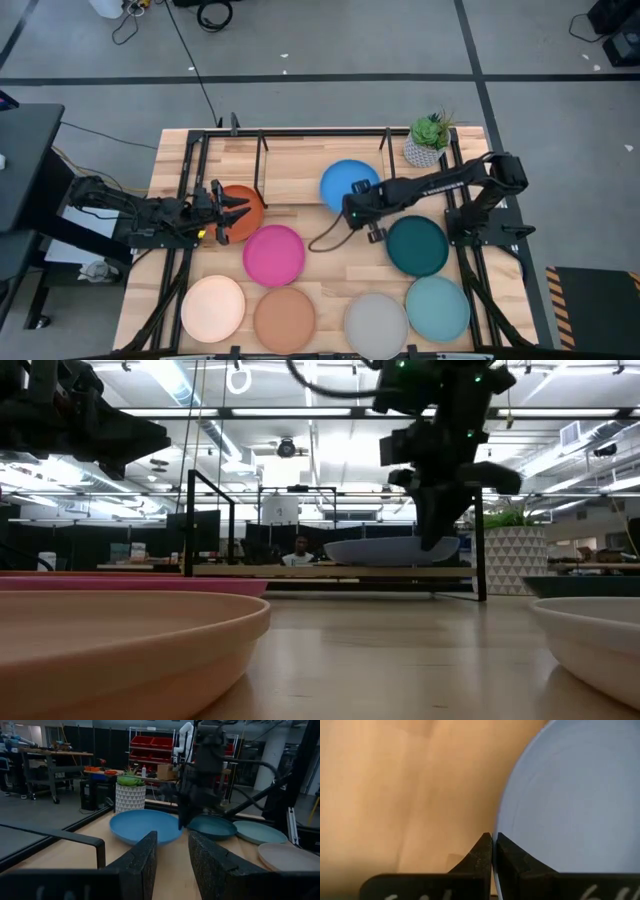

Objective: Place and stack plates onto a shelf
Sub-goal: Put the blue plate on the shelf

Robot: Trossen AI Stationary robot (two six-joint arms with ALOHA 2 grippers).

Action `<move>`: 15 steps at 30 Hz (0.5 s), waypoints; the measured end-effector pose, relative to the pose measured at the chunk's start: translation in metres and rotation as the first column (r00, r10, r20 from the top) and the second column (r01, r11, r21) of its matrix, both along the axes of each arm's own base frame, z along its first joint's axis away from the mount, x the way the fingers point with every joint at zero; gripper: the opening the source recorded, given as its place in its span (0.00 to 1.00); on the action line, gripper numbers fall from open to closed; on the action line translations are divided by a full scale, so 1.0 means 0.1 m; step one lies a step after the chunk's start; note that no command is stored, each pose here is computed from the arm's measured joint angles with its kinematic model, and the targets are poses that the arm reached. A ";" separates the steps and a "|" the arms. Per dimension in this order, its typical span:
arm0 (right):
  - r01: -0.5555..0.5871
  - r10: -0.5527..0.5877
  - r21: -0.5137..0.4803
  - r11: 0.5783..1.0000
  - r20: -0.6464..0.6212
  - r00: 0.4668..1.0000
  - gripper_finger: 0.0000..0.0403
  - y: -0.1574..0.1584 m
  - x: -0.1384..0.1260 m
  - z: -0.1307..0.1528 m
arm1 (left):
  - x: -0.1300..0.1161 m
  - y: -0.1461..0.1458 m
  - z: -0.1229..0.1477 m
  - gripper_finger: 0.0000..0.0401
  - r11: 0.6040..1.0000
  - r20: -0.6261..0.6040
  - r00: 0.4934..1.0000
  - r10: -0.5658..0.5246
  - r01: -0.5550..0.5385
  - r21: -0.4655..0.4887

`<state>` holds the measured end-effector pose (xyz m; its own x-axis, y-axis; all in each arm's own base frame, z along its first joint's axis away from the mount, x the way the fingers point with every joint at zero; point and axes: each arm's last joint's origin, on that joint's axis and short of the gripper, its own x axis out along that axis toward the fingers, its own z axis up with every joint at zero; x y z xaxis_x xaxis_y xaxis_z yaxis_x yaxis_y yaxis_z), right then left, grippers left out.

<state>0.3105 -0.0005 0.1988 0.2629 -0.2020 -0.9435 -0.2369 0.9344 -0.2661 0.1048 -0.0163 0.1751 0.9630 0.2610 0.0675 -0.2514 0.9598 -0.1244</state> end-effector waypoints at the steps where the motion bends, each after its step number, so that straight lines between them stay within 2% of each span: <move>1: 0.014 -0.014 0.001 1.000 0.004 1.000 0.04 -0.04 0.00 0.00 | 0.00 0.00 0.00 0.30 1.000 -0.001 1.000 0.000 0.000 0.000; 8: 0.112 -0.112 0.022 0.993 0.028 0.993 0.05 -0.21 0.01 0.00 | 0.00 0.00 0.00 0.30 1.000 -0.003 1.000 0.000 0.000 0.000; 15: 0.148 -0.150 0.065 0.987 0.031 0.988 0.06 -0.28 0.00 0.00 | 0.00 0.00 -0.01 0.30 1.000 -0.006 1.000 0.000 0.000 -0.001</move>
<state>0.3108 -0.0284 0.1991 0.2676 -0.1824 -0.9461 -0.0856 0.9735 -0.2119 0.1048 -0.0162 0.1745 0.9633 0.2612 0.0620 -0.2523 0.9597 -0.1236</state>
